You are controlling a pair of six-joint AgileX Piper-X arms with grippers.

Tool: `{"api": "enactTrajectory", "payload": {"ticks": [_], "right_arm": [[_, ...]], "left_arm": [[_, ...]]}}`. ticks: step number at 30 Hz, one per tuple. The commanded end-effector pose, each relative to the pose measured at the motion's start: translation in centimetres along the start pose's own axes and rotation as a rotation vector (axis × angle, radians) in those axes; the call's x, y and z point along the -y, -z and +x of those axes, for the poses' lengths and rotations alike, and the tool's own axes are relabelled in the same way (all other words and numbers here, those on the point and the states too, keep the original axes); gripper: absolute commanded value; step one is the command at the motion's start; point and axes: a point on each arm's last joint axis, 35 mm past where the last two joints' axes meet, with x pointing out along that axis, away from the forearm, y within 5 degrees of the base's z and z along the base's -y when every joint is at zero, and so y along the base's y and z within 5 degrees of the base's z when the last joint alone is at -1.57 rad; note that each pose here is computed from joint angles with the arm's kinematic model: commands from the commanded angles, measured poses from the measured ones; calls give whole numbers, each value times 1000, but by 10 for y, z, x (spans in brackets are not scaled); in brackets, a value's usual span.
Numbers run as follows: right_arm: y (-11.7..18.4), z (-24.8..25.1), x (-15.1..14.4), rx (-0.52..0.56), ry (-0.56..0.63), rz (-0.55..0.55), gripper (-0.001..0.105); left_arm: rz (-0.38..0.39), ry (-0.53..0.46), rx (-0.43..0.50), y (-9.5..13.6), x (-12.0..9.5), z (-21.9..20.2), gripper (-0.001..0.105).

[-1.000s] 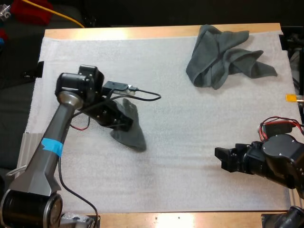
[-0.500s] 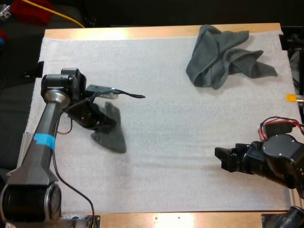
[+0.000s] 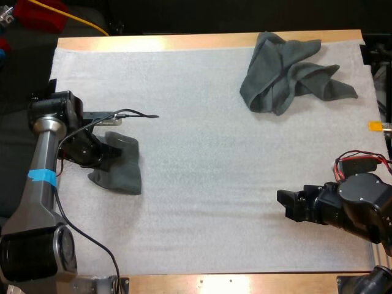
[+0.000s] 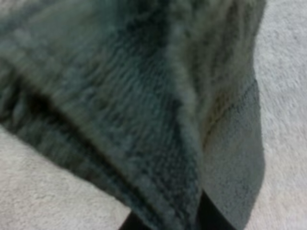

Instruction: Pick towel from pile, fold and stack

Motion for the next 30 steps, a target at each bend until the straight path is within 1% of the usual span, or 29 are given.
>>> {"api": "enactTrajectory", "payload": {"ticks": [1, 5, 9, 11, 13, 18, 21, 23, 24, 26, 27, 28, 29, 30], "right_arm": [[-2, -2, 0, 11, 6, -2, 63], [-2, -2, 0, 11, 6, -2, 63], [-2, -2, 0, 11, 6, -2, 63], [-2, -2, 0, 11, 6, -2, 63], [-2, -2, 0, 11, 6, -2, 63], [-2, -2, 0, 11, 6, -2, 63], [-2, -2, 0, 11, 6, -2, 63], [-2, -2, 0, 11, 6, -2, 63], [-2, -2, 0, 11, 6, -2, 63], [-2, -2, 0, 11, 6, -2, 63], [-2, -2, 0, 11, 6, -2, 63], [-2, -2, 0, 11, 6, -2, 63], [-2, -2, 0, 11, 6, -2, 63], [-2, -2, 0, 11, 6, -2, 63]], "left_arm": [[-14, -20, -4, -2, -2, 2, 0], [-25, -56, -47, -6, -7, 14, 0], [-34, -77, -71, -8, -9, 21, 0], [-51, -154, -64, -9, -11, 21, 0], [-50, -211, -64, -9, -13, 21, 0], [-63, -220, -57, -10, -14, 21, 1], [-63, -226, -57, -10, -14, 21, 12], [-63, -226, -57, -10, -14, 21, 31], [-63, -226, -57, -10, -14, 21, 37], [-62, -244, -60, -10, -14, 21, 57], [-63, -256, -60, -10, -15, 21, 61], [-70, -292, -60, -10, -16, 20, 68], [-77, -333, -64, -9, -17, 19, 70], [-83, -348, -64, -9, -18, 18, 70]]}}
